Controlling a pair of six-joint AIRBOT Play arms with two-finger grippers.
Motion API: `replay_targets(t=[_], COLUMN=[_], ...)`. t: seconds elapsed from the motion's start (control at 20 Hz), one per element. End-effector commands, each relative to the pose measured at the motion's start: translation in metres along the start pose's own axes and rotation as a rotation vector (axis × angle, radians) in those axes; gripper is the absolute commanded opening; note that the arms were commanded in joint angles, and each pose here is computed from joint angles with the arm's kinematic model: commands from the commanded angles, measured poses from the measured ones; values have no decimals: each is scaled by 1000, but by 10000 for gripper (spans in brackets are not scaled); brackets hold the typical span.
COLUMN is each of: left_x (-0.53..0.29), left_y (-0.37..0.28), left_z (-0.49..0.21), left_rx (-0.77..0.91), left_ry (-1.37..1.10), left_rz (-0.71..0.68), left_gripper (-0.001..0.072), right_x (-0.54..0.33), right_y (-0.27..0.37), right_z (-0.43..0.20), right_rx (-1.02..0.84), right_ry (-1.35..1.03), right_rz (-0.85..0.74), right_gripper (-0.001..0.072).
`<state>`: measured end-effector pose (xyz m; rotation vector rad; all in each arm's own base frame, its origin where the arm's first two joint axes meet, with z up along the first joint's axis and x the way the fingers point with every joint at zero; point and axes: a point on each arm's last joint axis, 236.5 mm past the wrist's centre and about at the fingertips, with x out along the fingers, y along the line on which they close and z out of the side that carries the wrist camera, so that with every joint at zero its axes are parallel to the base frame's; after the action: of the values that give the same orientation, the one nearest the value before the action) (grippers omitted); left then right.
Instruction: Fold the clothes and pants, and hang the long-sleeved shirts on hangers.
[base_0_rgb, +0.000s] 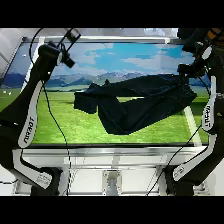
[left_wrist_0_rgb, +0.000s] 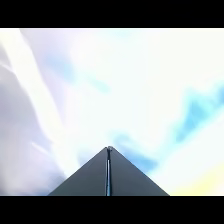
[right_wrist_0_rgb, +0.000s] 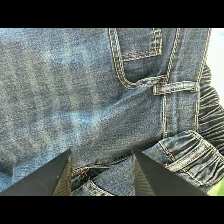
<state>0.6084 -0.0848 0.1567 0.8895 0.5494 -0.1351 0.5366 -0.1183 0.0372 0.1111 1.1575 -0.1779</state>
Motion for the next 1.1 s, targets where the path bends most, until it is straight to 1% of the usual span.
replay_targets(t=[0.0,0.05,0.1,0.15,0.25,0.3,0.4,0.55,0.8,0.85,1.0,1.05], left_x=[-15,-4,5,10,10,9,8,3,-12,-15,-10,-8], left_y=[11,-13,-42,-69,-114,-128,-140,-162,-218,-227,-240,-243], left_z=[57,37,11,-11,-42,-58,-90,-119,-152,-157,-167,-168], left_rx=[116,102,107,110,35,28,21,-35,-158,-163,-161,-170], left_ry=[-133,-49,43,110,190,240,348,445,576,598,630,639], left_rz=[116,40,-70,-192,-418,-492,-560,-679,-969,-1005,-1030,-1028], left_gripper=[16,51,267,425,433,433,433,433,434,434,430,382], right_x=[0,0,0,0,0,0,0,-1,-1,-1,0,0], right_y=[1,1,1,1,1,1,4,14,17,17,17,17], right_z=[-2,-3,-4,-5,-5,-5,-5,-5,-8,-8,-8,-8], right_rx=[-1,-2,-11,-19,-24,-24,-22,-13,-9,-10,-9,-9], right_ry=[10,13,17,20,23,23,22,21,33,33,35,35], right_rz=[1,1,1,2,2,3,16,55,70,70,71,71], right_gripper=[393,394,394,394,394,393,394,394,394,394,393,394])
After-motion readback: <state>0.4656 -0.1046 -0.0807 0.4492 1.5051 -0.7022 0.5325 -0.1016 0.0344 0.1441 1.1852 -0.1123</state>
